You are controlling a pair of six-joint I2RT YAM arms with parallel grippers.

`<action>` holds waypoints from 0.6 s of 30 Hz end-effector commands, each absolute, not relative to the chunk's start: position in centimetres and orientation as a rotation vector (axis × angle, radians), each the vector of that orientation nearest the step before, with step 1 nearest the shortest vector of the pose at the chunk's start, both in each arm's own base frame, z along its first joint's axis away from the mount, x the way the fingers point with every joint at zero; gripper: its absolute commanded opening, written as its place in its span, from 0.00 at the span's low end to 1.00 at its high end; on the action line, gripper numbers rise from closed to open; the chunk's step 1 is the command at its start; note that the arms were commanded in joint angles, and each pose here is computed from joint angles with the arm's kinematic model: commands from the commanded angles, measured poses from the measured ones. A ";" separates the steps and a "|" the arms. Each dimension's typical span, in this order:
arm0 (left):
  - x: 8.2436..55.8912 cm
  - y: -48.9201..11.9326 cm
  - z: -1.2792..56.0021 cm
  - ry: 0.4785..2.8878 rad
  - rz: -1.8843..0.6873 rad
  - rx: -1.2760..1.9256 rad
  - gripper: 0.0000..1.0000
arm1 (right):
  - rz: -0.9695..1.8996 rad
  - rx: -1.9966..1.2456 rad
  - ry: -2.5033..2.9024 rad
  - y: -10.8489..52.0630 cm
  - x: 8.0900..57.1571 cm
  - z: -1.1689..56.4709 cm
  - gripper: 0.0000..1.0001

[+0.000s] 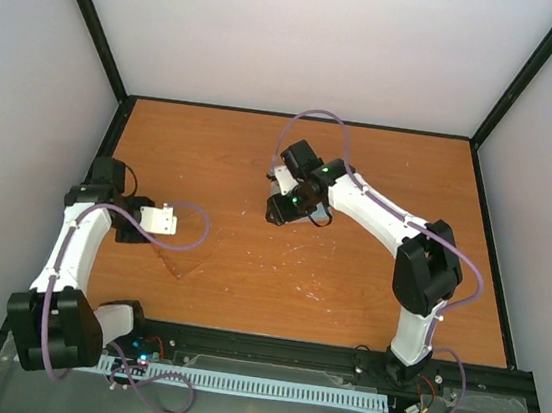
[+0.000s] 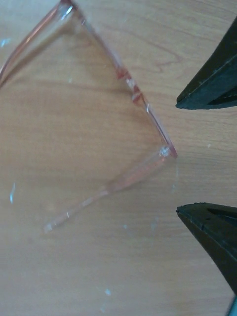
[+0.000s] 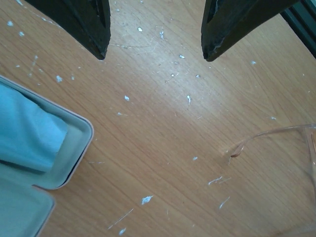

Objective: Organize the sunglasses
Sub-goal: Pick up the sunglasses from the center of the board.

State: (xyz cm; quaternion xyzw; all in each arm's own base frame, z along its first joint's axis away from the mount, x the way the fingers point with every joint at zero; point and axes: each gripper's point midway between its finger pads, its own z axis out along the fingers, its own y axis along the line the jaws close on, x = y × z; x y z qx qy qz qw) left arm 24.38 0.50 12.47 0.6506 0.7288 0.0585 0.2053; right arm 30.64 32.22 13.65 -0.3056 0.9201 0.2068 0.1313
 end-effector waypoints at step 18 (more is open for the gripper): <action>22.5 -0.1 8.8 1.243 -0.054 2.670 0.61 | 0.617 -0.939 2.629 33.2 30.6 12.6 0.50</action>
